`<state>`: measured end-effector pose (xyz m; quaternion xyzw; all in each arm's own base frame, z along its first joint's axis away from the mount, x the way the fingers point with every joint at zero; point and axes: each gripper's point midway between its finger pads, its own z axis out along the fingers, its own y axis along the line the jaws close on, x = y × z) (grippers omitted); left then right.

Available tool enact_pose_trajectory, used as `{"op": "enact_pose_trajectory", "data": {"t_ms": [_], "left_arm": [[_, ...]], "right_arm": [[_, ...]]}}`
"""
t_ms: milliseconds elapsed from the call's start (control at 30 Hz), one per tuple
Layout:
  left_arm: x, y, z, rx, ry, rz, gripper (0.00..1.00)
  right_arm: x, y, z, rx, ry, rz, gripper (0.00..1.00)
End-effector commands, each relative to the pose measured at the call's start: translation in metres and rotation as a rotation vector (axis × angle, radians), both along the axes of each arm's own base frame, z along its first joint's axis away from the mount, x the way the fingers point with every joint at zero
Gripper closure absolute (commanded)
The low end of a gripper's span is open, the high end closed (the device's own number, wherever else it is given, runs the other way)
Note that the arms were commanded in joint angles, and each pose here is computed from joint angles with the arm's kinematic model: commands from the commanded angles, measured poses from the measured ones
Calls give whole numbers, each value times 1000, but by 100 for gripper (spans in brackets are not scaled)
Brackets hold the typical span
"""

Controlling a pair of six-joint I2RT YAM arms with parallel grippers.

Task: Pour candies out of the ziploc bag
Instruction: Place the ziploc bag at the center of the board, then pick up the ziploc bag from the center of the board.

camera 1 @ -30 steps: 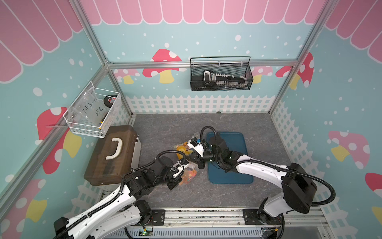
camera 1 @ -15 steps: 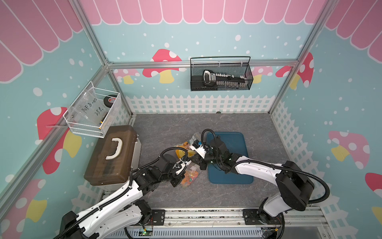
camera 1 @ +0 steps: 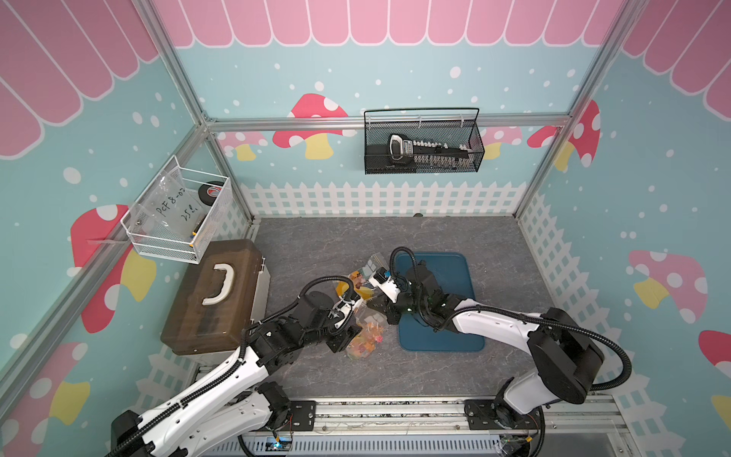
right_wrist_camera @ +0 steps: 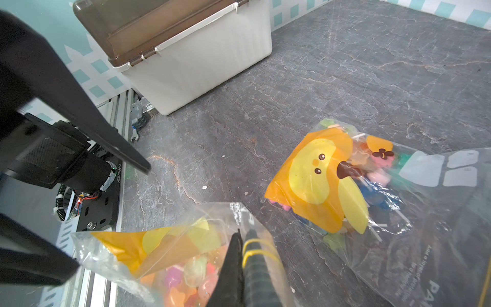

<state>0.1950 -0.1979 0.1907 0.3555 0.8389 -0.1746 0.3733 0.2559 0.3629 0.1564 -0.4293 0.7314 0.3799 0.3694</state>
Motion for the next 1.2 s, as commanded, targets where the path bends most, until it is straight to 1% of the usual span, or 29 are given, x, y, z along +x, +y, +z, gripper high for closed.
{"op": "enact_pose_trajectory", "data": {"t_ms": [0,133,200,267,300,367,433,500,533,633,800,967,1067,1167], "left_arm": [[-5,9,20,-30,34,62,33],[-4,8,37,-103,59,117,22],[-3,7,38,-144,98,166,20],[-4,8,31,-172,157,219,20],[-7,11,25,-169,191,249,20],[-10,21,10,-137,251,331,19],[-16,27,-2,-98,313,385,18],[-23,22,-14,-64,351,380,18],[-27,19,-21,-33,358,373,17],[-31,10,-35,38,333,364,13],[-25,2,-48,7,305,404,8],[-21,7,-71,59,298,452,9],[-18,6,-83,73,294,462,17],[-19,2,-93,80,312,456,28]], "right_arm": [[4,-3,14,26,-48,-6,100],[6,-3,16,36,-50,-11,100],[7,-3,18,40,-51,-14,100],[8,-3,20,44,-51,-15,100],[8,-2,22,49,-53,-14,100],[8,-1,23,52,-54,-10,100],[8,-1,24,53,-57,-10,100],[9,-1,24,51,-58,-14,100],[10,-1,25,52,-62,-15,100],[10,-1,24,50,-61,-18,100],[10,-1,26,55,-60,-17,100],[10,-1,26,55,-59,-14,100],[10,-1,26,57,-59,-14,100],[10,-1,27,58,-62,-16,100]]}}
